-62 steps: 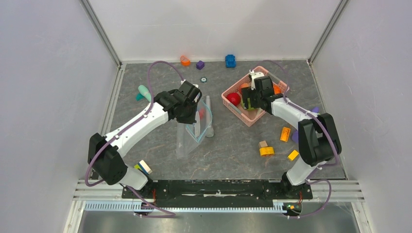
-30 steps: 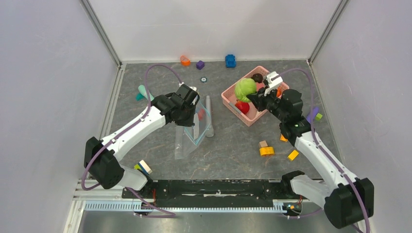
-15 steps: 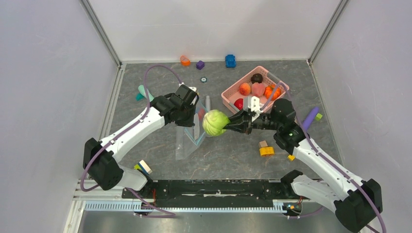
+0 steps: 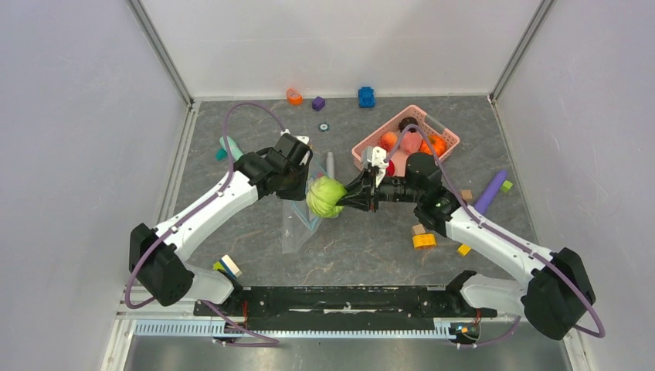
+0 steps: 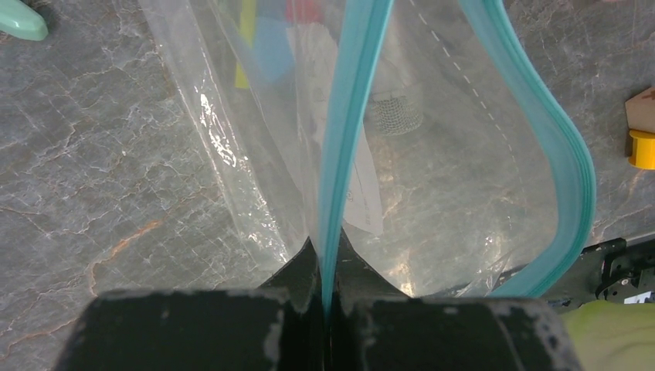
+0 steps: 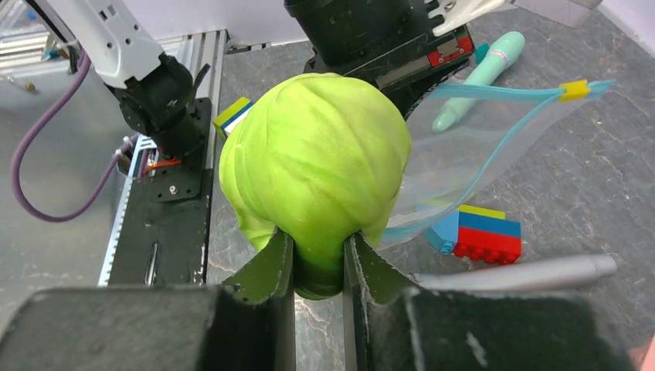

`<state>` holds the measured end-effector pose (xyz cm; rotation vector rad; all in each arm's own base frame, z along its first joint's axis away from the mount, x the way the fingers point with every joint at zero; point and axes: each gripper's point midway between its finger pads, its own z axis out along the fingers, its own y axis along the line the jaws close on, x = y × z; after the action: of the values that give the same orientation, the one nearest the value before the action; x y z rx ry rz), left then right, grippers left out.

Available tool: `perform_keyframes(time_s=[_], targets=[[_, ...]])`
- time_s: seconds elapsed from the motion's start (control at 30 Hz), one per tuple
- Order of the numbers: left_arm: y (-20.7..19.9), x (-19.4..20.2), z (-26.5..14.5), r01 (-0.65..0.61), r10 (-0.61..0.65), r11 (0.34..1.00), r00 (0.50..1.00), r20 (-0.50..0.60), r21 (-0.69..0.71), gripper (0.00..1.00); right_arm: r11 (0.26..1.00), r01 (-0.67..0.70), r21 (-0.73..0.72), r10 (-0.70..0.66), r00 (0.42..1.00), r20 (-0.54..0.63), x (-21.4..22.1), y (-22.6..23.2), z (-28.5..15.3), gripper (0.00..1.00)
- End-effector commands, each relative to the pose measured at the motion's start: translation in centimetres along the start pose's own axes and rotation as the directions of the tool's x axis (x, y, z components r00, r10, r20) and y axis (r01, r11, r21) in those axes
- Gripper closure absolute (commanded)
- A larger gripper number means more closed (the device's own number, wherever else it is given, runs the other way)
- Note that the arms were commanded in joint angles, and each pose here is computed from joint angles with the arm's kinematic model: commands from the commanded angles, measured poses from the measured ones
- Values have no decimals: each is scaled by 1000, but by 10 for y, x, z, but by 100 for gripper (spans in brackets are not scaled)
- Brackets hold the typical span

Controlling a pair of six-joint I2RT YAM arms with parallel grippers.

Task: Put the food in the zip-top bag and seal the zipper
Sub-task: Place the fake vegetable in the zipper food storage bag.

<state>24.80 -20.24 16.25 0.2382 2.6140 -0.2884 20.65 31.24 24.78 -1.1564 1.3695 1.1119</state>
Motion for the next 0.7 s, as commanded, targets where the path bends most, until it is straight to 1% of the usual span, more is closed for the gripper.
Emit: perform_keyframes(time_s=[0.0, 0.07, 0.13, 0.23, 0.3, 0.5, 0.67], targets=[[-8, -9, -9, 10, -13, 999, 999, 44, 50, 98, 998, 27, 48, -34, 987, 157, -55, -9, 13, 100], [-11, -10, -11, 10, -13, 998, 999, 46, 68, 98, 996, 8, 85, -20, 990, 141, -49, -15, 17, 100], [-13, -10, -12, 8, -12, 996, 999, 46, 85, 98, 985, -20, 174, 3, 995, 98, -36, -32, 18, 100], [-13, -12, -14, 6, -11, 996, 998, 55, 87, 98, 928, -58, 367, 69, 997, -17, -7, -67, 10, 100], [-13, -13, -15, 4, -10, 996, 998, 61, 88, 98, 885, -56, 463, 107, 991, -85, 10, -83, 2, 100], [-16, -16, -20, -4, -6, 994, 997, 82, 113, 98, 854, -46, 519, 183, 959, -216, 41, -90, -2, 100], [-16, -18, -24, -10, -2, 992, 995, 95, 123, 98, 804, -33, 594, 239, 932, -273, 55, -102, -7, 100]])
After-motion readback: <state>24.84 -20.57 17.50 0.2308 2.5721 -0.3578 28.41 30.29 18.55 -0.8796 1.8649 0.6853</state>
